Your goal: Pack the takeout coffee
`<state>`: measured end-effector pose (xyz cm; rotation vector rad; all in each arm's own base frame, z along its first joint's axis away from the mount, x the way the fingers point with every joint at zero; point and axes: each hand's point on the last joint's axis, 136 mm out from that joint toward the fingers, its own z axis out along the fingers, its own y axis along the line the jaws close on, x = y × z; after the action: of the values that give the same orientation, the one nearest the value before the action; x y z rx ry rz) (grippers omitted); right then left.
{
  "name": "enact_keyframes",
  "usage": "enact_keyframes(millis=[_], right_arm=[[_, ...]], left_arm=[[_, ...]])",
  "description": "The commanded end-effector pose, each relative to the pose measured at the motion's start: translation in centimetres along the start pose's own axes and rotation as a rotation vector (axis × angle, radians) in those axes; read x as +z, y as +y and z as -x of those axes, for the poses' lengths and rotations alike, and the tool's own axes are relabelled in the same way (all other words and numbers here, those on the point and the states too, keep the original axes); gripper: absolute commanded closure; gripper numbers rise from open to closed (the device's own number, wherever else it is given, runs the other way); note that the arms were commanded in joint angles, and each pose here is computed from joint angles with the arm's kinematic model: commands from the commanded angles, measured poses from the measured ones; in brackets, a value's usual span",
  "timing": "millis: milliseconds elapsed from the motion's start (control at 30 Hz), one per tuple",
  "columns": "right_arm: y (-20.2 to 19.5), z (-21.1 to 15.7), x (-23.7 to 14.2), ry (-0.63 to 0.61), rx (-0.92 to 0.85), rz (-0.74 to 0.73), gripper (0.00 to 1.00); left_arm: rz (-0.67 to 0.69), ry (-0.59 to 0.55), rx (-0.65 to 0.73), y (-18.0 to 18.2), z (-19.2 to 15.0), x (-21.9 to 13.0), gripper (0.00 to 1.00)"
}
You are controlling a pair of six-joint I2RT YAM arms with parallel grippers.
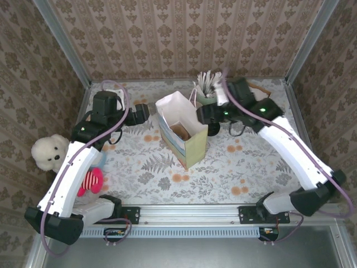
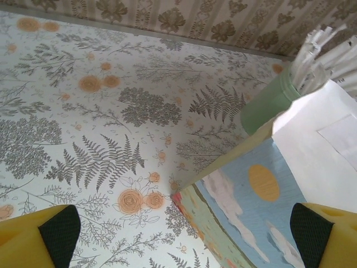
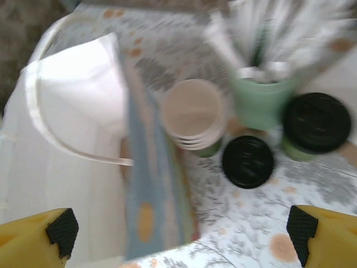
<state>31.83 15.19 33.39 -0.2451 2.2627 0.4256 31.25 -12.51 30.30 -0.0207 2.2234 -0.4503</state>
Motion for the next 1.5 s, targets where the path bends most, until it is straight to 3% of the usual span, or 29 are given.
enact_keyframes(millis=[0, 167, 267, 433, 600, 1333, 1467], right_arm=[[-3.3, -1.1, 0.0, -0.024, 0.030, -0.025, 0.00], [-9.4, -2.3, 3.7, 0.041, 0.210, -0.090, 0.00], [-11.8, -3.3, 7.6, 0.125, 0.234, -0.109, 0.00], [-13.3, -3.9, 12.7, 0.235, 0.319, -0.091, 0.00], [-14.7, -4.2, 16.0, 0.246, 0.356, -0.115, 0.00], [-16.4, -5.1, 21.6, 0.329, 0.295, -0.129, 0.00], [-16.5, -5.2, 21.8, 0.333, 0.292, -0.134, 0.11]], left_arm=[[0.073, -0.021, -0.072, 1.5, 0.2, 1.0, 0.00], [0.168, -0.024, -0.113, 3.2, 0.0, 1.6, 0.00], [0.189, -0.040, -0.137, 3.8, -0.3, 1.6, 0.00], [0.200, -0.052, -0.155, 4.2, -0.7, 1.6, 0.00], [0.220, -0.036, -0.171, 4.8, -1.1, 1.9, 0.00], [0.237, 0.008, -0.183, 5.6, -1.9, 2.7, 0.00], [0.235, 0.013, -0.188, 5.6, -2.0, 2.8, 0.00]])
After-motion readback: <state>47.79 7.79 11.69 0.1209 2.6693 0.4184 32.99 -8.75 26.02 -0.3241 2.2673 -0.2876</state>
